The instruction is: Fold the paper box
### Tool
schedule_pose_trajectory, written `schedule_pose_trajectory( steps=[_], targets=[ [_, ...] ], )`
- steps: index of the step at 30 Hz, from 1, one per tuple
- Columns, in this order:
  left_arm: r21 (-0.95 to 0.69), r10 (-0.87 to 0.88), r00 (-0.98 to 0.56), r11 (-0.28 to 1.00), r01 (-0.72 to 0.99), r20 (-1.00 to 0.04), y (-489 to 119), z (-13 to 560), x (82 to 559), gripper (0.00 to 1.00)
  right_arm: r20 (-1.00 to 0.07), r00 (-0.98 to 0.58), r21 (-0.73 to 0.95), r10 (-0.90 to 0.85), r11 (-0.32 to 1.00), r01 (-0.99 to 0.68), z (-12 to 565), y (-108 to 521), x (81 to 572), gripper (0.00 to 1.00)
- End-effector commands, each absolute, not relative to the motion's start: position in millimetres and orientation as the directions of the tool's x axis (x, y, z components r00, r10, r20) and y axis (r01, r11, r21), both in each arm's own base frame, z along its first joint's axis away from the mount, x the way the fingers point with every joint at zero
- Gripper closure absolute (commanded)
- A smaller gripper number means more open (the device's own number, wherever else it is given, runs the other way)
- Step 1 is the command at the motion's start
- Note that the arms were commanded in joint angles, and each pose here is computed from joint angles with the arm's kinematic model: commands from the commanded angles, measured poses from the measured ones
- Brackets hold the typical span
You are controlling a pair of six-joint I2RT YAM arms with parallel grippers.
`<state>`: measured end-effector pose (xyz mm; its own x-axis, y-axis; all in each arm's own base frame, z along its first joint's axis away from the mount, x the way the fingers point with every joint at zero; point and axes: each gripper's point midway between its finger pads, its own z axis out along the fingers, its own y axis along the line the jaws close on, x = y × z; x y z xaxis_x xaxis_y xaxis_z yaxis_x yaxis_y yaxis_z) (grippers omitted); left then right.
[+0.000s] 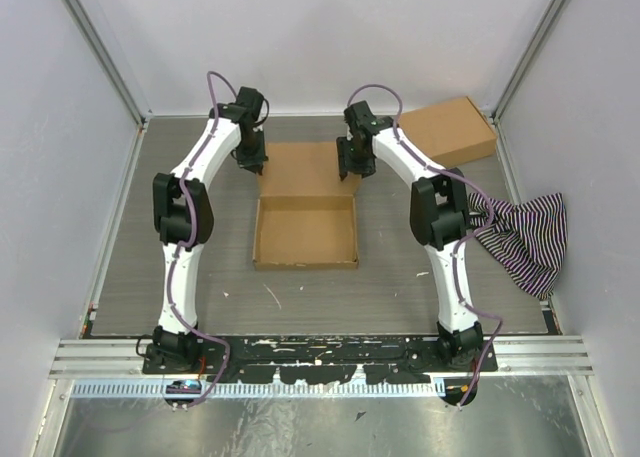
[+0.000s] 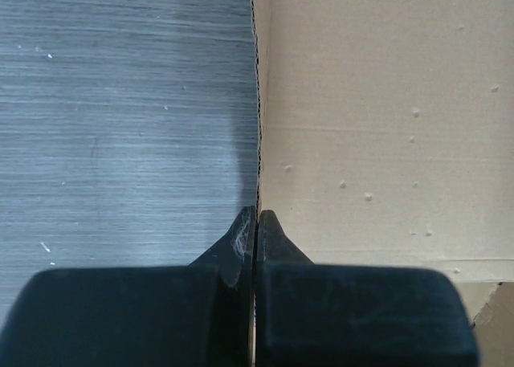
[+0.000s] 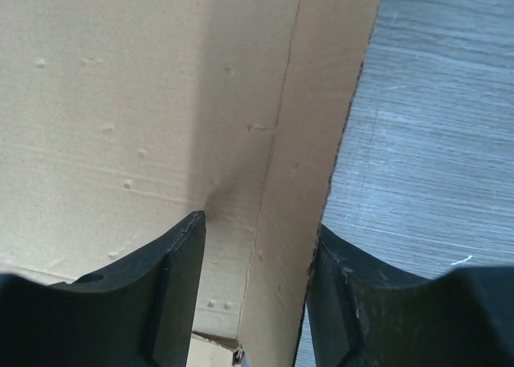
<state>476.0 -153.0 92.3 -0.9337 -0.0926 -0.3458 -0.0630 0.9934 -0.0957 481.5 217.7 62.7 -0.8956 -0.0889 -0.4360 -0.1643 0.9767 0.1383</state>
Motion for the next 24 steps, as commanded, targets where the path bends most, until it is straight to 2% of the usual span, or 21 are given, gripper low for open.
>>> schedule_pose_trajectory(
  steps=[1,14,17,24],
  targets=[
    [-0.131,-0.098,-0.891,0.99,-0.044,-0.444,-156,111,489,1.0,-0.575,-0.816,0.209,-0.056,0.954,-0.213,133,223,497,0.45],
    [-0.188,-0.124,-0.612,0.981,0.041,-0.781,-146,169,496,1.0,-0.618,-0.786,0.308,0.014,0.924,-0.226,165,199,513,0.44],
    [-0.197,-0.122,-0.546,0.977,0.08,-0.829,-146,181,493,1.0,-0.634,-0.773,0.321,0.018,0.916,-0.241,172,194,518,0.43],
    [-0.212,-0.101,-0.509,0.963,0.166,-0.855,-156,186,486,1.0,-0.689,-0.724,0.296,0.009,0.916,-0.27,196,183,531,0.41]
  ],
)
